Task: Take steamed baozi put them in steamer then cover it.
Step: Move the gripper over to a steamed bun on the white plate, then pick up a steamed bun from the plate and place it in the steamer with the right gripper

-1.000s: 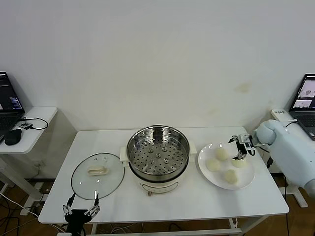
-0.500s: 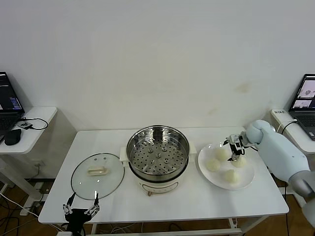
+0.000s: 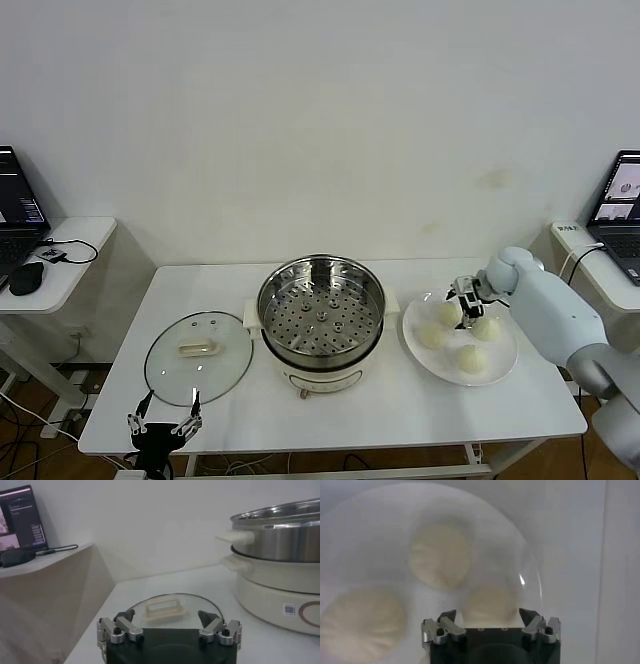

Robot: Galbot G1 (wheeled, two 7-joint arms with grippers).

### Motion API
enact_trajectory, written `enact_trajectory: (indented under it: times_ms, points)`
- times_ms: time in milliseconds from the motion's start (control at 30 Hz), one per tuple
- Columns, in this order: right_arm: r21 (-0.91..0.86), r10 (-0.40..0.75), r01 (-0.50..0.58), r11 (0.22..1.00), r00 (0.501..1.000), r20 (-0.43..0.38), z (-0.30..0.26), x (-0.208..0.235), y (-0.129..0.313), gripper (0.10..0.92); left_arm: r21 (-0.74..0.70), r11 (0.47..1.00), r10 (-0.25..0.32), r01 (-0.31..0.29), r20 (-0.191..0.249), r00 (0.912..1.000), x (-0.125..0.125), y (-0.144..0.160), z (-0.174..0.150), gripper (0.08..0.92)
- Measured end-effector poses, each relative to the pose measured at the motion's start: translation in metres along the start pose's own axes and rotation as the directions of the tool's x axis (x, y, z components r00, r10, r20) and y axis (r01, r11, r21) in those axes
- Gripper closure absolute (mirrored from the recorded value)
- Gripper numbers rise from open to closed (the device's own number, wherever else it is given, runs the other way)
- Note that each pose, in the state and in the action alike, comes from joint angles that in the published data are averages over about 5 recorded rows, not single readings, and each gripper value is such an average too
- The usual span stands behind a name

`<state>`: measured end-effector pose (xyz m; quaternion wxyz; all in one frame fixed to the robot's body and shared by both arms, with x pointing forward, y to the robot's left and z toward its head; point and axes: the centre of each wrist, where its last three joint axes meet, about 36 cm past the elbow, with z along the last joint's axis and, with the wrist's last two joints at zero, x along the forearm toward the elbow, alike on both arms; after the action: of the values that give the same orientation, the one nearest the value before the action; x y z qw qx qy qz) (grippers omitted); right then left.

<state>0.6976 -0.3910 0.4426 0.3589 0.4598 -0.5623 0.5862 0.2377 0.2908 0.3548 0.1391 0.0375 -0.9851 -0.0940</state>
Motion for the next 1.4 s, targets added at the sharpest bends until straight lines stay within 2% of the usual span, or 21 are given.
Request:
enact_trajectory:
  times_ms: [533, 1033, 1400]
  points:
    - [0.006, -0.004, 0.004, 1.000, 1.000, -0.013, 0.004, 0.001, -0.001, 0.355, 0.000, 1.000, 0.000, 0.000, 0.005, 1.0000, 0.001, 0.000, -0.001, 0.177]
    - [0.015, 0.002, -0.002, 1.000, 1.000, -0.013, 0.002, -0.001, 0.001, 0.529, 0.001, 1.000, 0.002, -0.002, 0.010, 1.0000, 0.005, -0.001, -0.004, 0.177]
    - [0.025, 0.051, -0.052, 0.998, 0.999, 0.019, 0.004, 0.036, -0.012, 0.515, -0.001, 1.000, 0.007, -0.007, 0.012, 0.9999, 0.002, -0.002, -0.003, 0.177]
